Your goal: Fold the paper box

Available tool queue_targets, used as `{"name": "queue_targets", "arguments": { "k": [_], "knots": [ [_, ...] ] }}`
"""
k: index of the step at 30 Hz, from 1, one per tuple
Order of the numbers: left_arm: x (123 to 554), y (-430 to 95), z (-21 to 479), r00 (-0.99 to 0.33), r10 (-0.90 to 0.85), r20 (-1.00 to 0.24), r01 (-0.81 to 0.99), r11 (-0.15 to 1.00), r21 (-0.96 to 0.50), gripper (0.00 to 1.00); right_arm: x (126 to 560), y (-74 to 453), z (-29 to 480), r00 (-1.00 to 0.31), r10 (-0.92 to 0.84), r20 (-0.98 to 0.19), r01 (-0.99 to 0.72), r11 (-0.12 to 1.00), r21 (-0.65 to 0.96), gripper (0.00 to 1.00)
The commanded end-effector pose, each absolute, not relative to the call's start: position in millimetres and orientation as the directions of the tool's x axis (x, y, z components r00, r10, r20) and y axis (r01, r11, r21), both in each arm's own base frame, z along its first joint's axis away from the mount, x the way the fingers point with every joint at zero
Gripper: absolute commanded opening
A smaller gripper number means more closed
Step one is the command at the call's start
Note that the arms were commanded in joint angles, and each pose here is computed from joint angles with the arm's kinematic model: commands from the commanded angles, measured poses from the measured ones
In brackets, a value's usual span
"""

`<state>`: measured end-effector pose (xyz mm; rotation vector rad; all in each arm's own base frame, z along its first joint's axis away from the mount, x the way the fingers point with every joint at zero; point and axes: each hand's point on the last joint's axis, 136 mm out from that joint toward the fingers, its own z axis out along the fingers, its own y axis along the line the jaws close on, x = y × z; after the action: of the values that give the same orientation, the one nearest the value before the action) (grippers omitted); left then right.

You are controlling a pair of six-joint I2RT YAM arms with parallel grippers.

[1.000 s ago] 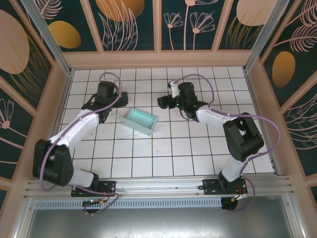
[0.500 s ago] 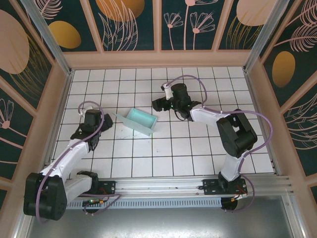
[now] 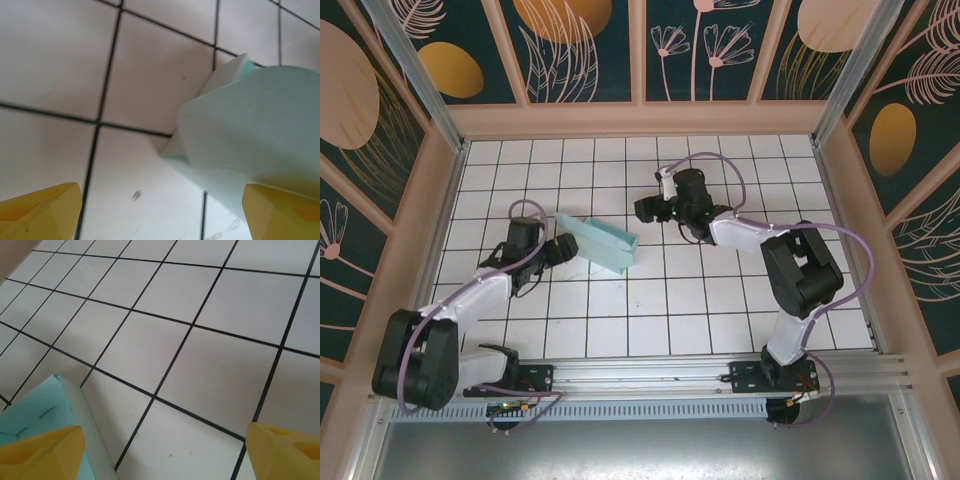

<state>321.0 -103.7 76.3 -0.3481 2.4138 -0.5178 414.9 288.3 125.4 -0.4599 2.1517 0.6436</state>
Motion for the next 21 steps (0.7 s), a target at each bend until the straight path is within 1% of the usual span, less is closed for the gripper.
{"name": "queue_targets", "arguments": {
  "k": [1,4,10,16,21],
  "knots": [
    [348,-121,93,-0.752,-0.321,-0.576,-0.027,0.888,-0.46,0.83,419,266,155,-0.559,-0.013,-0.829,-0.488,0.813,0.317,0.84],
    [368,-131,92,-0.767,-0.276,-0.58,0.012,0.897,-0.443,0.83,417,248,161,-0.549,0.018,-0.835,-0.461,0.827,0.321,0.84],
    [405,-167,95,-0.788,-0.193,-0.584,0.12,0.883,-0.454,0.8,409,211,167,-0.53,0.048,-0.847,-0.406,0.862,0.303,0.84],
    [436,-232,92,-0.822,-0.103,-0.56,0.238,0.831,-0.502,0.73,404,183,174,-0.507,0.078,-0.859,-0.356,0.888,0.291,0.84],
    [444,-284,92,-0.838,-0.032,-0.545,0.329,0.767,-0.55,0.73,399,163,178,-0.487,0.105,-0.867,-0.309,0.908,0.283,0.84]
  ]
}}
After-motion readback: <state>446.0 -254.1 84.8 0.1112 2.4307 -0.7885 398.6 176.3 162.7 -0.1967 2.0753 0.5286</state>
